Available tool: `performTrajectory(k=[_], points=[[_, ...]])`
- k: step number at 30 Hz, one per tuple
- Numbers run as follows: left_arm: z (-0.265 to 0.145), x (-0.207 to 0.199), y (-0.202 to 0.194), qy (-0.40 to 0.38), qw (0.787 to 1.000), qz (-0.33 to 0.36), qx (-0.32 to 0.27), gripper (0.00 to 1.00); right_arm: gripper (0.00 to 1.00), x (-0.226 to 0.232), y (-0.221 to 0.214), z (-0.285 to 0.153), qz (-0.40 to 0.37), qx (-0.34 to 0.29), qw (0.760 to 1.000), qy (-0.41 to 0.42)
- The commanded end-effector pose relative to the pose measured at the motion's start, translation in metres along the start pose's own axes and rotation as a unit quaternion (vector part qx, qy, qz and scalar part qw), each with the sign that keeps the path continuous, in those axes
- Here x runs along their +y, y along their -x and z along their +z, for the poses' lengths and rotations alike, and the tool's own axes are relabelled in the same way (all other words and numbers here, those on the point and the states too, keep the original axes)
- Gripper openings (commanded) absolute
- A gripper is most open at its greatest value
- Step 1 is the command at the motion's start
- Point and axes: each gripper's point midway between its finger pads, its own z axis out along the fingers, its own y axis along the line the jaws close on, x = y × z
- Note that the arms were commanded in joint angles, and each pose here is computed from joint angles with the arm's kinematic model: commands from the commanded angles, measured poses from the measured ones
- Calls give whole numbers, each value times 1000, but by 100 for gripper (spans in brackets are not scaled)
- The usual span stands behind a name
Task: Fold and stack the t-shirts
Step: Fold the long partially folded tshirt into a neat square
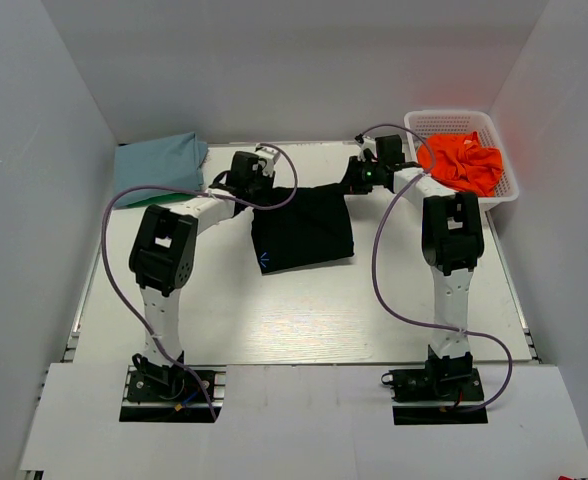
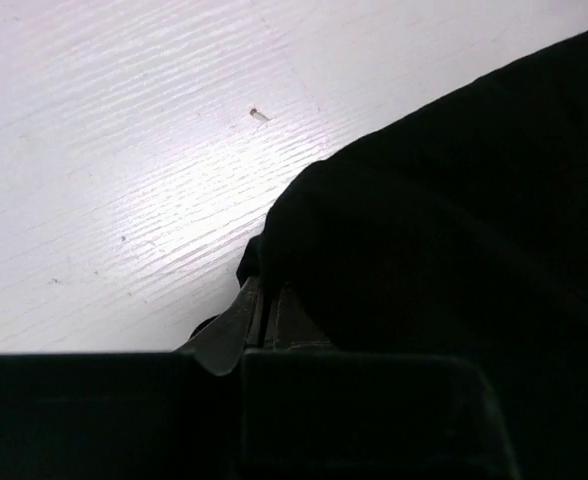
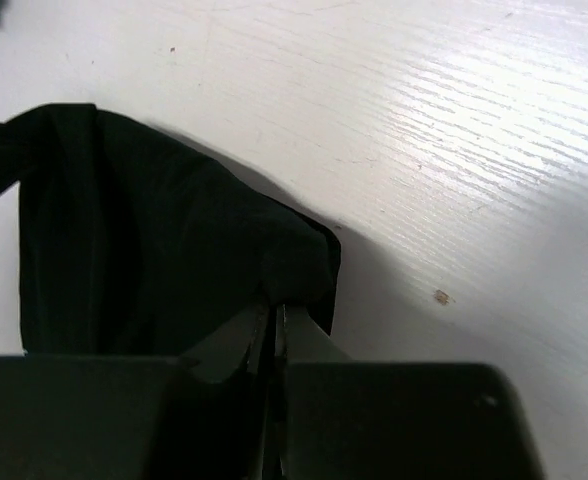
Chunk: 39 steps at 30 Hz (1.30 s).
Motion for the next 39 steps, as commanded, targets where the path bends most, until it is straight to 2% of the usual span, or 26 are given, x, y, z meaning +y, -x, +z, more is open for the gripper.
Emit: performTrajectory(k=[1,4,10,16,22,27,28,32,37,39], points=[[-33,-11,59,-18,997,-2,-79,0,0,11,19,-5,-17,-19,999,20],[-55,-16,79,-25,994,-3,-105,0,0,23,28,-14,-25,-31,999,28],[-107,-27,90,-38,989,-19,-139,0,0,50,27,-43,-41,-49,997,49],[-145,-34,75,-42,988,-50,-142,0,0,81,28,-79,-56,-63,994,67],[-166,-24,54,-5,987,-80,-137,0,0,100,12,-84,-68,-42,992,94],[-147,0,36,41,987,-107,-109,0,0,95,12,-67,-52,-29,994,88],[-137,12,35,71,986,-110,-104,0,0,86,10,-56,-44,-22,995,86],[-111,39,12,139,978,-142,-60,0,0,67,34,-34,-31,-40,997,56],[-74,62,-18,167,973,-160,-7,0,0,25,43,-1,0,-49,999,4],[-62,68,-18,167,972,-164,0,0,0,12,47,10,7,-56,998,-4]])
